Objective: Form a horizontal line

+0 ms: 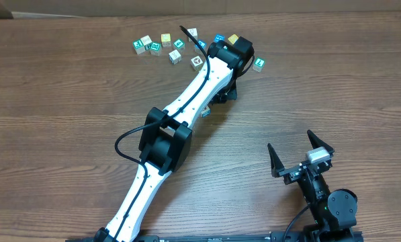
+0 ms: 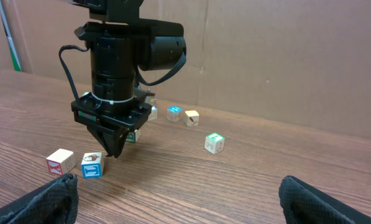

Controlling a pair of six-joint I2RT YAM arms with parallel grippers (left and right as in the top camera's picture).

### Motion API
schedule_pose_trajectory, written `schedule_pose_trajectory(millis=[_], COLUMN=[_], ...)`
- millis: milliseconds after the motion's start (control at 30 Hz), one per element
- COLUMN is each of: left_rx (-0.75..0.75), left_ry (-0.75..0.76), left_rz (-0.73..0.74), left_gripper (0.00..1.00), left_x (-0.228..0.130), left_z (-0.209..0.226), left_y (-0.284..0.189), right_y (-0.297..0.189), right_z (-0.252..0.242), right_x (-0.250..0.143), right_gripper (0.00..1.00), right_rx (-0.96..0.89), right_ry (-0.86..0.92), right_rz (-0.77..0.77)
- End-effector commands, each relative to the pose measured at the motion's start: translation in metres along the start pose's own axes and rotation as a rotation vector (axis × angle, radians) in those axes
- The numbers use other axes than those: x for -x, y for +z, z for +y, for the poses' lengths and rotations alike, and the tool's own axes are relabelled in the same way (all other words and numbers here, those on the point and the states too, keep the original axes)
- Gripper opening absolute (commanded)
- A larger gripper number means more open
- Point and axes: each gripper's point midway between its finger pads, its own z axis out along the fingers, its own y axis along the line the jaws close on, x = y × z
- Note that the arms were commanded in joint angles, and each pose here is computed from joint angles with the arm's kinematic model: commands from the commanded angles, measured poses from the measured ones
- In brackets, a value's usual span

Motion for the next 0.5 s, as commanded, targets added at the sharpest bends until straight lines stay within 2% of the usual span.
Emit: schedule_pose_trajectory(millis=[0, 467], left_rx=[0.014, 0.013], left_ry=[0.043, 0.100], left_rz=[0.005, 0.047], left_gripper=[0.04, 0.04], left_x=[-0.0012, -0.0098], left_z=[-0.0017, -0.0008], left_y=[0.0096, 0.0126], right_y=[0.0000, 0.0000], right_z=[0.0016, 0.0016], right_x=[-0.0017, -0.0017], right_gripper=[1.00, 1.00], right_rx=[0.006, 0.006], right_ry=[-0.001, -0.001], right_rz=[-0.005, -0.005])
